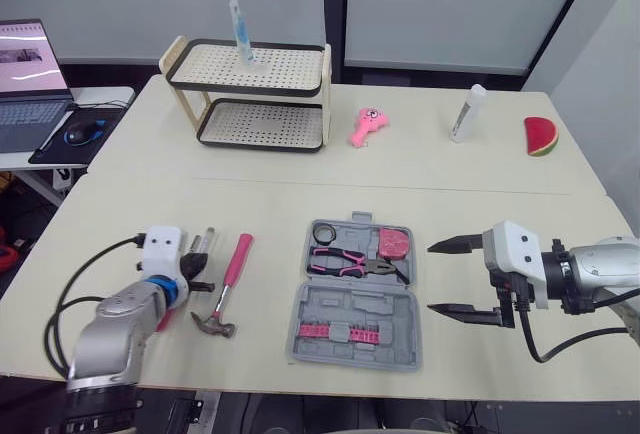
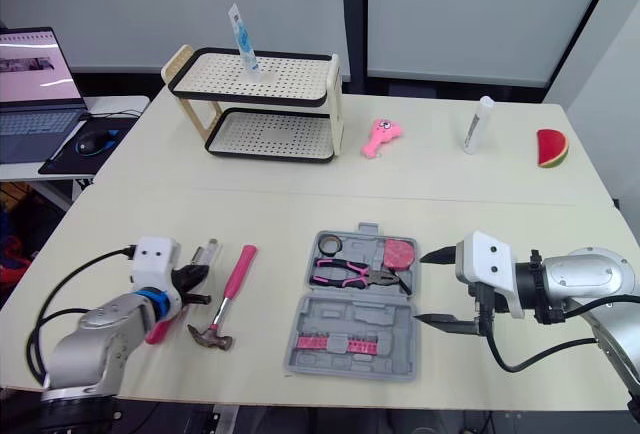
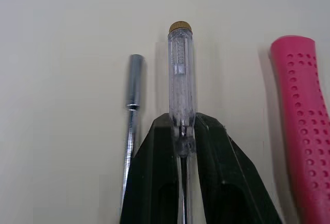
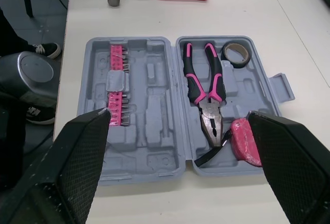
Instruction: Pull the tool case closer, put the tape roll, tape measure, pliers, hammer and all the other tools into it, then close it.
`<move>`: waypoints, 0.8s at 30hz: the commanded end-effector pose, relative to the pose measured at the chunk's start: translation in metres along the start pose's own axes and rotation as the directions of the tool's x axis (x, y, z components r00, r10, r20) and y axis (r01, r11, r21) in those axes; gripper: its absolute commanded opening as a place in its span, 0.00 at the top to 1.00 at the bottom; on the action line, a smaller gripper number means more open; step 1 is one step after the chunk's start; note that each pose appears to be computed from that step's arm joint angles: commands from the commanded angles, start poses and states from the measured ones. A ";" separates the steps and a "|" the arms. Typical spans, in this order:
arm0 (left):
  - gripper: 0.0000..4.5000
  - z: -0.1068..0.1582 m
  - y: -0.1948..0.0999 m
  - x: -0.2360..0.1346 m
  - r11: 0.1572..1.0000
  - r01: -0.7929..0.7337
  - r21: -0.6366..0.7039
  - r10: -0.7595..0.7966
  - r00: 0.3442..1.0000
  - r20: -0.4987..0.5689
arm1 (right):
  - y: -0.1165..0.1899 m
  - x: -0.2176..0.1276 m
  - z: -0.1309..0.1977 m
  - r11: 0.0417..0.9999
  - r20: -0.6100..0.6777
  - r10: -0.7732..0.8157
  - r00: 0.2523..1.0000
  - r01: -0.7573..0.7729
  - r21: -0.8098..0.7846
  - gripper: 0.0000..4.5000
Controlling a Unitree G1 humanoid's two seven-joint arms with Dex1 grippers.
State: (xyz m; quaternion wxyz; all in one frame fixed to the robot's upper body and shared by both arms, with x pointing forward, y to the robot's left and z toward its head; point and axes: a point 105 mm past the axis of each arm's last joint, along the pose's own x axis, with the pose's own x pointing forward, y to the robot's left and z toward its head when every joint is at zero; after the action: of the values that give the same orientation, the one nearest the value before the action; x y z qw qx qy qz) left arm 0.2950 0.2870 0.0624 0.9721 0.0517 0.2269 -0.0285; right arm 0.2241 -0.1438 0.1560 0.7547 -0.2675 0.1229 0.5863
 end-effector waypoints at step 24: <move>0.96 -0.008 -0.122 -0.020 0.979 0.202 -0.013 -0.202 0.978 -0.050 | 0.005 -0.006 0.008 0.999 -0.014 0.041 0.999 -0.041 -0.011 0.00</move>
State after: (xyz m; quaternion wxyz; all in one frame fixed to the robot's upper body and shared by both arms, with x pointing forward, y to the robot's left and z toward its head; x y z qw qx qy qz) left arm 0.2587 0.1665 0.0485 0.9524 0.0142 0.2734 -0.1344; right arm 0.2166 -0.1439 0.1539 0.7414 -0.2596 0.1461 0.6013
